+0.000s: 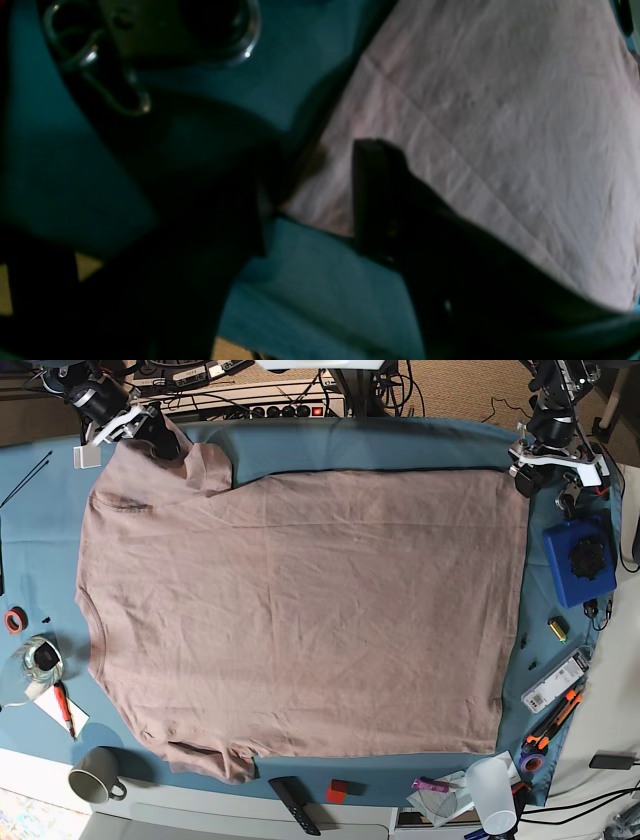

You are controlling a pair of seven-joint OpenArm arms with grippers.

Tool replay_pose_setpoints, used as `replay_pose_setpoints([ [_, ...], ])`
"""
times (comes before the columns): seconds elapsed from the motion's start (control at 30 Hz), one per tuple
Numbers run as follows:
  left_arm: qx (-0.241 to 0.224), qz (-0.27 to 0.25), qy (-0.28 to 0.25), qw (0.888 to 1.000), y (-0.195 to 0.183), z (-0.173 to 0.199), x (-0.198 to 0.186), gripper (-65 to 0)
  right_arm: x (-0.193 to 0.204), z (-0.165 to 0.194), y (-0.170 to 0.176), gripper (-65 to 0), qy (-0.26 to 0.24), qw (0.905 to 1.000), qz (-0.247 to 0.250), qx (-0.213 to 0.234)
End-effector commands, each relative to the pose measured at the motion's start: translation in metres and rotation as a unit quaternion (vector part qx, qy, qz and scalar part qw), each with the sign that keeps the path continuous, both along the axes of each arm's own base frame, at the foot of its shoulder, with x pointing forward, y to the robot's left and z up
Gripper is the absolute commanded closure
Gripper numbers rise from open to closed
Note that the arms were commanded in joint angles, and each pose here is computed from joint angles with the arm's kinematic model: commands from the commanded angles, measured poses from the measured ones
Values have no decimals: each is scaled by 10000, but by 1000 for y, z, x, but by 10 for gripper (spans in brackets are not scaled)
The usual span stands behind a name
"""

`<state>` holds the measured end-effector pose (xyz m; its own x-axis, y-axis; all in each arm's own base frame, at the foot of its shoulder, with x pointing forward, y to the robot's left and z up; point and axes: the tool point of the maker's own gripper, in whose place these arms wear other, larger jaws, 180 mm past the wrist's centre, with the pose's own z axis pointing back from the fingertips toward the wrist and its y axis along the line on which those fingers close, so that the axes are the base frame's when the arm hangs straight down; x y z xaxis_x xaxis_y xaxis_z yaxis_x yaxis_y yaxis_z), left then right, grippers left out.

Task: Fold the T-shirt properly
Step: 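Grasp the shirt's shoulder edges with both grippers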

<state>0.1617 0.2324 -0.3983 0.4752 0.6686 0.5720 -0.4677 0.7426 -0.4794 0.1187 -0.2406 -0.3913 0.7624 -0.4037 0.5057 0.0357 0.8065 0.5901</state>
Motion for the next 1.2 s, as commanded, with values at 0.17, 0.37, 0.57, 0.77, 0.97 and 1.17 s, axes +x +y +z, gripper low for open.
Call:
replay_pose_setpoints([
  [0.17,287,-480,-11,9984,-6,3,2,-230,-20,-15,-5,-292,563,9978,197,-273],
  [0.37,45,-1058,8,9944,-51,-5,8,-230,-20,-15,-5,-292,562,9979,196,-272],
  [0.57,394,-828,108,9957,-44,-9,13,-229,-20,-15,-5,-292,560,9979,196,-274],
  [0.77,452,-636,150,9968,-35,-9,12,-175,-14,-12,-7,-245,397,9988,83,-281],
  [0.97,468,-629,52,9969,-35,-6,18,-130,-11,-10,-8,-122,327,9990,37,-290],
  [1.17,662,-693,132,9953,-32,-8,16,0,-13,-11,-8,0,371,9989,66,-289],
])
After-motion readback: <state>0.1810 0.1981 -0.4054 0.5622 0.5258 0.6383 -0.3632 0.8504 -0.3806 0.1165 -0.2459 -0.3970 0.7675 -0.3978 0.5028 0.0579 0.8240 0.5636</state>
